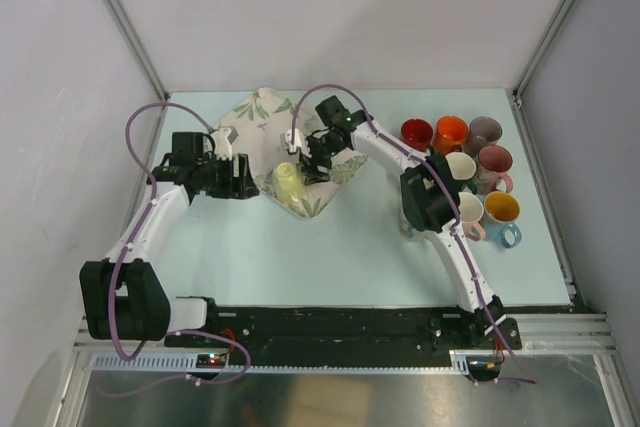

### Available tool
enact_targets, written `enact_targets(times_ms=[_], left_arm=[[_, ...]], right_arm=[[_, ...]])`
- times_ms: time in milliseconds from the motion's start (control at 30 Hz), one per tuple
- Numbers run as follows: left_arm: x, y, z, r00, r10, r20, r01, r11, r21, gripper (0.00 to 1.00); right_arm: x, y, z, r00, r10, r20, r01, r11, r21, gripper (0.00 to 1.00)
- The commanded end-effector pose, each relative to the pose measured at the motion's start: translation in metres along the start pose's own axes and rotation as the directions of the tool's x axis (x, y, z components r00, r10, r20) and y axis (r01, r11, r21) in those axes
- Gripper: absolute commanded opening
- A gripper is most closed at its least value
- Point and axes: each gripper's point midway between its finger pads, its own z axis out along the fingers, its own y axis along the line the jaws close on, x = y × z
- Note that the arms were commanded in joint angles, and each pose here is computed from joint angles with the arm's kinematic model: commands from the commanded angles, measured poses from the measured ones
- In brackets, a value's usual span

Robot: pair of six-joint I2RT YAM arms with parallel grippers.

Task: Turn the mug right side up
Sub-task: Turn over the cup on the tray.

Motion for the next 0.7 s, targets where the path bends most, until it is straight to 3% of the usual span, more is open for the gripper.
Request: enact_targets(times_ms=[0,167,267,367,533,667], left_arm=[[-0.008,-0.005,-0.007,0.999,0.022,0.032,-0.023,0.999,0.026,0.75],[-0.011,-0.005,-0.004,0.999,0.021,0.026,-0.022,0.999,0.034,0.75],[-0.013,-0.006,-0.002,1.0,0.015,0.023,-0.016,0.999,0.042,0.75],[-0.014,-0.006,-0.001,1.0,0.011,0.02,-0.012,0.999,0.045,0.75],[-0.019,-0.006,-0.001,1.0,0.011,0.025,-0.013,0.999,0.049,0.75],[-0.02,-0.006,0.0,0.999,0.02,0.025,-0.022,0.999,0.046,0.75]], right_arm=[[-0.015,0.037,-0.002,0.997,-0.072,0.022,0.075,0.987,-0.144,0.75],[-0.002,0.086,-0.018,0.999,0.003,-0.038,-0.014,0.953,-0.302,0.59],[-0.002,0.093,-0.019,0.992,0.106,-0.063,-0.12,0.946,-0.3,0.49],[-0.001,0.078,-0.012,0.967,0.24,-0.089,-0.253,0.949,-0.189,0.43],[0.005,0.033,-0.005,0.887,0.457,-0.064,-0.453,0.889,0.066,0.37],[0.0,0.031,-0.009,0.856,0.515,-0.047,-0.51,0.855,0.097,0.18]])
